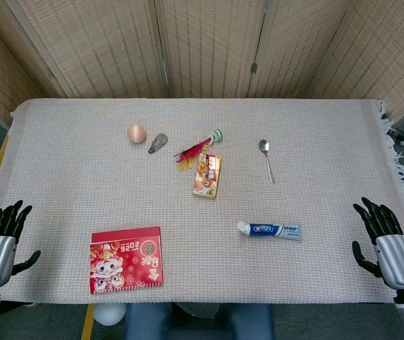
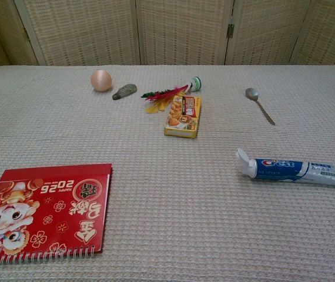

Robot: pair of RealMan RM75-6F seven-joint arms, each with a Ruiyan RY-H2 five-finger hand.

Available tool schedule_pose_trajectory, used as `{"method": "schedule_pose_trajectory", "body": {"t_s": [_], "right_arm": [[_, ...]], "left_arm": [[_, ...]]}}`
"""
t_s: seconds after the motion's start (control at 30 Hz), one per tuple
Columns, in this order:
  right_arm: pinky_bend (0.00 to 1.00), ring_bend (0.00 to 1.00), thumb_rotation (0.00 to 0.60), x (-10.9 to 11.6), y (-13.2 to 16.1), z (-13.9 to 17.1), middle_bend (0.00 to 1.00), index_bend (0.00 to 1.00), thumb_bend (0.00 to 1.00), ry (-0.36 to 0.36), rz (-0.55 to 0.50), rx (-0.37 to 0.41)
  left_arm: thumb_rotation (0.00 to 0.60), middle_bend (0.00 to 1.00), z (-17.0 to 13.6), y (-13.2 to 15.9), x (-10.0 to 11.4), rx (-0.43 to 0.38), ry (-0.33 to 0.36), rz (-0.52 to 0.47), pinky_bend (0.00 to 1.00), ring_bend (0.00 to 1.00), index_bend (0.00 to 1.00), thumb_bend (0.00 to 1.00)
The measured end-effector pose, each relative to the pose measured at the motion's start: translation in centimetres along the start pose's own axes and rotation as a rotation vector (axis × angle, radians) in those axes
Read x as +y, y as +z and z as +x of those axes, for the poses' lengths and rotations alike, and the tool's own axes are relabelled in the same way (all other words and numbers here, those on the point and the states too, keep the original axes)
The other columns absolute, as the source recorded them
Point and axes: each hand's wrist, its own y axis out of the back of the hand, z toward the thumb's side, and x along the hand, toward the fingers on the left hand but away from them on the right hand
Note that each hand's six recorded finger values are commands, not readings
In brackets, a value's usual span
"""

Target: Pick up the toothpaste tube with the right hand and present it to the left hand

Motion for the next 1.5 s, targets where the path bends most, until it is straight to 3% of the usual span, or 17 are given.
{"method": "schedule_pose_trajectory", "body": {"t_s": [0.5,0.83,1.07,1.37,1.5], "right_arm": [[0.0,0.05,0.6,-1.1,0.5,-0.9,0.05,0.0,0.58,0.04,0.012,-0.011],[0.04,0.1,0.6,-4.3,2.7,-3.4,0.09,0.0,0.56,0.157,0.023,0.02],[0.07,0.13,0.6,-8.3,4.7,-6.0,0.13,0.0,0.18,0.275,0.024,0.024],[0.2,0.29,0.6,-13.1,7.4,-9.2,0.27,0.24,0.16,0.361,0.05,0.075],[0.23,0.35,0.6,-14.5,8.2,-10.3,0.33,0.32,0.21,0.379,0.051,0.092]], "left_arm": [[0.6,0.0,0.4,0.3,-0.4,-0.012,-0.017,0.008,0.0,0.0,0.0,0.27],[0.6,0.0,-0.1,0.1,-0.3,-0.009,-0.015,0.001,0.0,0.0,0.0,0.27],[0.6,0.0,-0.3,-0.1,-0.3,-0.005,-0.02,0.0,0.0,0.0,0.0,0.27],[0.6,0.0,-0.5,-0.2,-0.5,-0.002,-0.027,0.003,0.0,0.0,0.0,0.27],[0.6,0.0,-0.5,-0.3,-0.6,0.001,-0.029,0.003,0.0,0.0,0.0,0.27]]}}
